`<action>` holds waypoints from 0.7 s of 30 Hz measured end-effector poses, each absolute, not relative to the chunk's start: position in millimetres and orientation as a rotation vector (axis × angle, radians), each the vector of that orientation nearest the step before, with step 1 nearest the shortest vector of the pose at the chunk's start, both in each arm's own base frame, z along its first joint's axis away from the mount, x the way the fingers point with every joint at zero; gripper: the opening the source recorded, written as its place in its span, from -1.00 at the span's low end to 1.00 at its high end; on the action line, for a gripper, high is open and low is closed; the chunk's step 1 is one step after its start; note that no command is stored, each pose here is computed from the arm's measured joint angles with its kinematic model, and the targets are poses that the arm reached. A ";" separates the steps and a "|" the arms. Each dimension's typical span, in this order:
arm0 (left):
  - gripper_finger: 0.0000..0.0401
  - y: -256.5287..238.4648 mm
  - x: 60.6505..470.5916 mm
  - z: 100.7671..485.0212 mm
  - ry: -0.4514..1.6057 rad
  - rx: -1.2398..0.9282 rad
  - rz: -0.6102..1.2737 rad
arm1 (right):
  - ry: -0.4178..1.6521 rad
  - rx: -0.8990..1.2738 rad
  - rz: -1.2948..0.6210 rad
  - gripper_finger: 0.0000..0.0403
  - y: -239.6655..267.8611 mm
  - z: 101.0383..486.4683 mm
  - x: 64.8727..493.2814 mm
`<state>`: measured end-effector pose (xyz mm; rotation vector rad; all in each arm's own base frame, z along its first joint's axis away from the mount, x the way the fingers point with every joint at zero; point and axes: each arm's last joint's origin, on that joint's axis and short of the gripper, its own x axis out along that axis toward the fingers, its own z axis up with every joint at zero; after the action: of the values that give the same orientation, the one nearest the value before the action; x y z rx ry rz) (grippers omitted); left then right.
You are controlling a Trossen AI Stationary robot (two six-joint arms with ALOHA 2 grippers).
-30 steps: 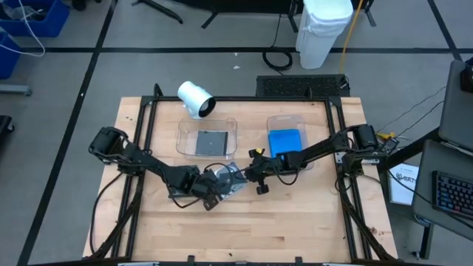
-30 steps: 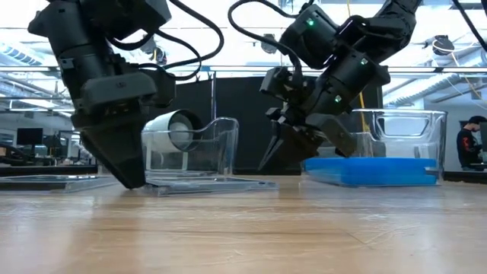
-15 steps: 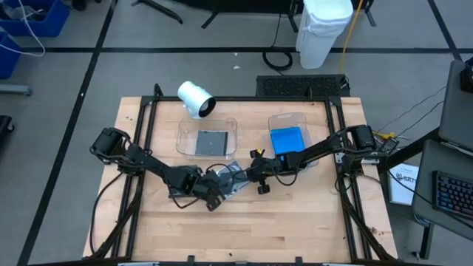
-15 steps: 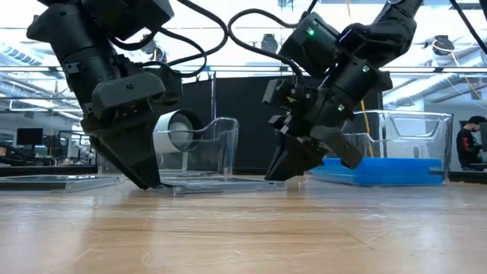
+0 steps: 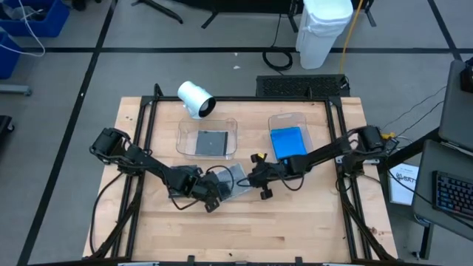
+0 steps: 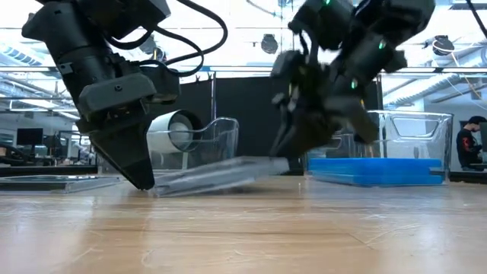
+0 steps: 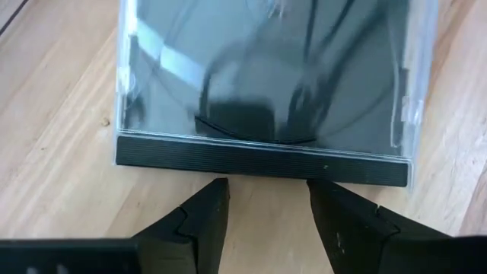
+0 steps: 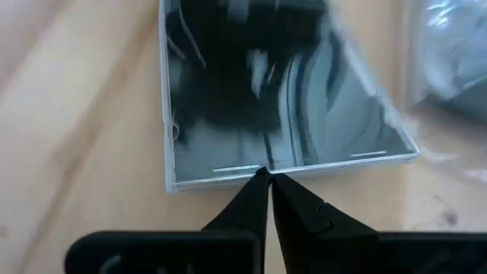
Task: Pick & place jewel cases by type
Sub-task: Put the bottom black cd case into the left transparent bin
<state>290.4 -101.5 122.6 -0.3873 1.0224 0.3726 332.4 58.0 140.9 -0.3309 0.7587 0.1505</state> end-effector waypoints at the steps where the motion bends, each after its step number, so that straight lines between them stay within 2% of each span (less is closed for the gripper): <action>1: -0.05 -101.6 290.4 122.5 1.023 -0.387 0.373 | 0.745 -0.336 0.143 -0.92 60.3 146.0 331.7; 6: -0.05 -101.5 290.2 122.5 1.024 -0.384 0.373 | 0.667 -0.343 0.148 -0.92 73.2 165.6 328.2; 21: -0.05 -97.7 294.7 122.7 0.966 -0.389 0.417 | 0.434 -0.375 0.288 -0.92 95.9 182.4 335.4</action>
<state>294.7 -97.7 122.7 -0.3888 0.9657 0.4166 335.4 95.9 182.4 -0.3752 0.4336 0.2877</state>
